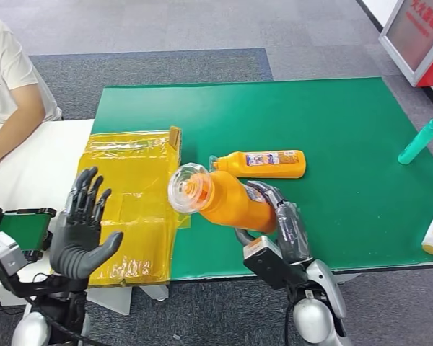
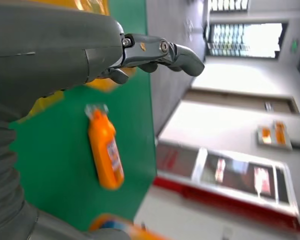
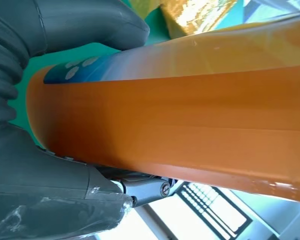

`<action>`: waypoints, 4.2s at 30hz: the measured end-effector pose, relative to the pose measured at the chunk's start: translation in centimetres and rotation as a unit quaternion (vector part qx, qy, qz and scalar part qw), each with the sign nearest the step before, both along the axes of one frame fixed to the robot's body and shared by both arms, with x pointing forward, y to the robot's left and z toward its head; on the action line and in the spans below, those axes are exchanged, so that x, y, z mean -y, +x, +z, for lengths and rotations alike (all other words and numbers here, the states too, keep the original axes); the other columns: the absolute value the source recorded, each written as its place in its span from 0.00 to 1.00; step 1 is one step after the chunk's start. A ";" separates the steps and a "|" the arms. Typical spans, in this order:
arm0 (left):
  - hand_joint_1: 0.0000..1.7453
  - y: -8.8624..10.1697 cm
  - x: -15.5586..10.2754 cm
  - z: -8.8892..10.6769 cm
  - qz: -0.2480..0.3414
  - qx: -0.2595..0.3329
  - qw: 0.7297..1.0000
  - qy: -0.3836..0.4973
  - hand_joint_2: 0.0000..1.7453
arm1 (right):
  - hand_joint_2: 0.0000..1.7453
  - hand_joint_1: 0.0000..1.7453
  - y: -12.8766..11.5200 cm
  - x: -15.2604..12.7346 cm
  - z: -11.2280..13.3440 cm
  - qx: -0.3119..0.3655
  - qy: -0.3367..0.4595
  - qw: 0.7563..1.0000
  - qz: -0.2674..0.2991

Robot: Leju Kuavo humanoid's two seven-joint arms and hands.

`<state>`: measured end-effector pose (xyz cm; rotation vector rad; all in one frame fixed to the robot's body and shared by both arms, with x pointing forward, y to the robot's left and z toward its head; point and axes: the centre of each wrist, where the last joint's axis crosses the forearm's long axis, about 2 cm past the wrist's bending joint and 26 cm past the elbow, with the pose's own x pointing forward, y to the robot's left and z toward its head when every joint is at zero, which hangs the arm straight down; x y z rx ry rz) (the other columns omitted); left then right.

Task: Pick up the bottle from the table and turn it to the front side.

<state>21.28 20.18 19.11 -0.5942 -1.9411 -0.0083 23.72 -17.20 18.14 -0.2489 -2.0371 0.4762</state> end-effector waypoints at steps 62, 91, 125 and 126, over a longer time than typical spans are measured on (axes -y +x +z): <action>1.00 2.2 10.4 3.8 -0.071 0.122 0.979 0.145 1.00 | 1.00 0.00 0.3 -4.6 1.2 0.042 -0.043 0.998 -0.034; 1.00 4.0 0.3 5.4 0.328 0.184 0.801 0.466 1.00 | 1.00 0.00 0.3 2.3 3.0 0.052 0.000 0.991 -0.126; 1.00 13.8 -5.5 -2.3 0.204 -0.024 0.602 0.772 1.00 | 1.00 0.00 -0.4 2.8 6.0 0.102 0.024 0.993 -0.062; 1.00 13.8 -5.1 -2.5 0.200 -0.022 0.605 0.771 1.00 | 1.00 0.00 -0.4 2.8 6.0 0.102 0.024 0.993 -0.062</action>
